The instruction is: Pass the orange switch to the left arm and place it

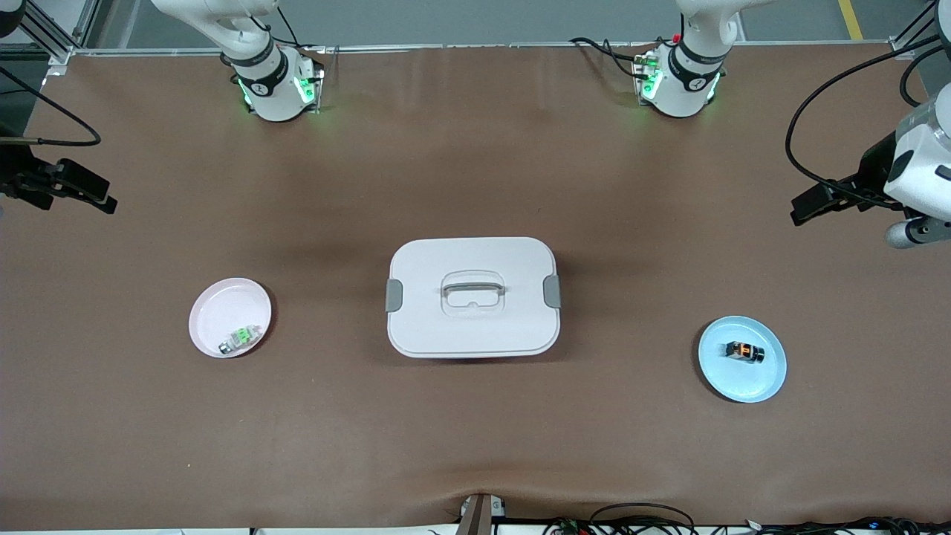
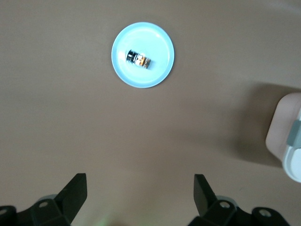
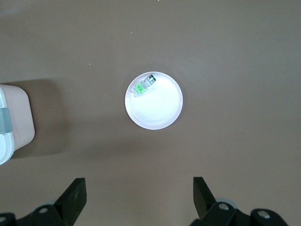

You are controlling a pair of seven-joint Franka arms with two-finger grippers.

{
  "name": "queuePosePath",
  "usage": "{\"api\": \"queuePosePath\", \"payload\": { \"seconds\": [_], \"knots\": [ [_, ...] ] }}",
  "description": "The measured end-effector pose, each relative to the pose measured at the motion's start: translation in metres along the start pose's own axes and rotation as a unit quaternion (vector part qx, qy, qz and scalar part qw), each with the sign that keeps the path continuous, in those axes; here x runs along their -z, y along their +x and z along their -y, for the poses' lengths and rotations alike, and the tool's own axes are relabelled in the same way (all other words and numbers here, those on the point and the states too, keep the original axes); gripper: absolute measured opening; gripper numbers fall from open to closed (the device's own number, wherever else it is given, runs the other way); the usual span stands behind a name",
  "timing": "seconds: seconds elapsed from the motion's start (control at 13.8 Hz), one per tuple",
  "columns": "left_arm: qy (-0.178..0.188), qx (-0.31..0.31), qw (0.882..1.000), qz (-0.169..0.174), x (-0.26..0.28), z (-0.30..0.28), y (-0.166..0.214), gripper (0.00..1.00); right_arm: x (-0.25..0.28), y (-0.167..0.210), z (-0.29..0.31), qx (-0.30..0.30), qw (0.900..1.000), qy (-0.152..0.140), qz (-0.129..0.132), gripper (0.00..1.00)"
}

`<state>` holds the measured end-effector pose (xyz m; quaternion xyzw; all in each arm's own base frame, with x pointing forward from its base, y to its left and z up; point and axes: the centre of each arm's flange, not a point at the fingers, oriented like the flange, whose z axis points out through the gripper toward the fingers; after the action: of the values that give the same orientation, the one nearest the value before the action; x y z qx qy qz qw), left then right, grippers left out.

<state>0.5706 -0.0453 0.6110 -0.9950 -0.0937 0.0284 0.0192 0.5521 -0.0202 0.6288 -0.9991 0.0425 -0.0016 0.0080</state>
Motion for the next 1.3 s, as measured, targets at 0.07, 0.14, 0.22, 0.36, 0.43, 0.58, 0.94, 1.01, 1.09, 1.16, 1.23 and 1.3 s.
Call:
{"api": "queuePosePath", "payload": {
  "seconds": [0.07, 0.14, 0.22, 0.36, 0.43, 0.58, 0.94, 1.01, 1.09, 1.16, 1.23, 1.3],
  "knots": [
    [0.0, -0.008, 1.0, 0.001, 0.001, 0.004, -0.001, 1.0, 0.0, 0.0, 0.0, 0.0, 1.0, 0.0, 0.0, 1.0],
    [0.001, -0.015, 1.0, 0.002, 0.003, 0.005, -0.003, 1.0, 0.0, 0.0, 0.0, 0.0, 1.0, -0.001, 0.0, 1.0],
    [0.004, -0.025, 1.0, 0.002, 0.005, 0.005, -0.008, 1.0, 0.0, 0.0, -0.001, 0.0, 1.0, -0.002, 0.0, 1.0],
    [0.01, -0.043, 0.999, -0.002, 0.011, 0.0, -0.024, 1.0, 0.0, 0.0, -0.001, 0.001, 1.0, -0.007, -0.001, 1.0],
    [0.011, -0.048, 0.999, -0.009, 0.016, -0.002, -0.034, 1.0, 0.0, 0.0, -0.002, 0.001, 1.0, -0.008, -0.001, 1.0],
    [0.011, -0.055, 0.998, -0.03, 0.023, -0.002, -0.054, 1.0, 0.001, 0.0, -0.001, 0.002, 1.0, -0.008, -0.001, 1.0],
    [0.008, -0.111, 0.992, -0.058, 0.021, 0.01, -0.078, 1.0, 0.001, 0.0, -0.001, 0.002, 1.0, -0.008, -0.002, 1.0],
    [0.008, -0.114, 0.992, -0.06, 0.019, 0.015, -0.081, 1.0, 0.001, 0.0, -0.001, 0.002, 1.0, -0.008, -0.002, 1.0],
    [0.008, -0.113, 0.992, -0.06, 0.019, 0.016, -0.085, 1.0, 0.001, 0.0, -0.001, 0.002, 1.0, -0.008, -0.002, 1.0],
    [0.008, -0.114, 0.992, -0.061, 0.019, 0.015, -0.088, 1.0, 0.001, 0.0, -0.001, 0.002, 1.0, -0.008, -0.002, 1.0],
    [0.008, -0.114, 0.991, -0.062, 0.02, 0.013, -0.09, 1.0, 0.001, 0.0, -0.001, 0.002, 1.0, -0.008, -0.002, 1.0],
    [0.008, -0.116, 0.991, -0.063, 0.022, 0.011, -0.092, 1.0, 0.001, 0.0, -0.001, 0.002, 1.0, -0.008, -0.002, 1.0]
  ]
}}
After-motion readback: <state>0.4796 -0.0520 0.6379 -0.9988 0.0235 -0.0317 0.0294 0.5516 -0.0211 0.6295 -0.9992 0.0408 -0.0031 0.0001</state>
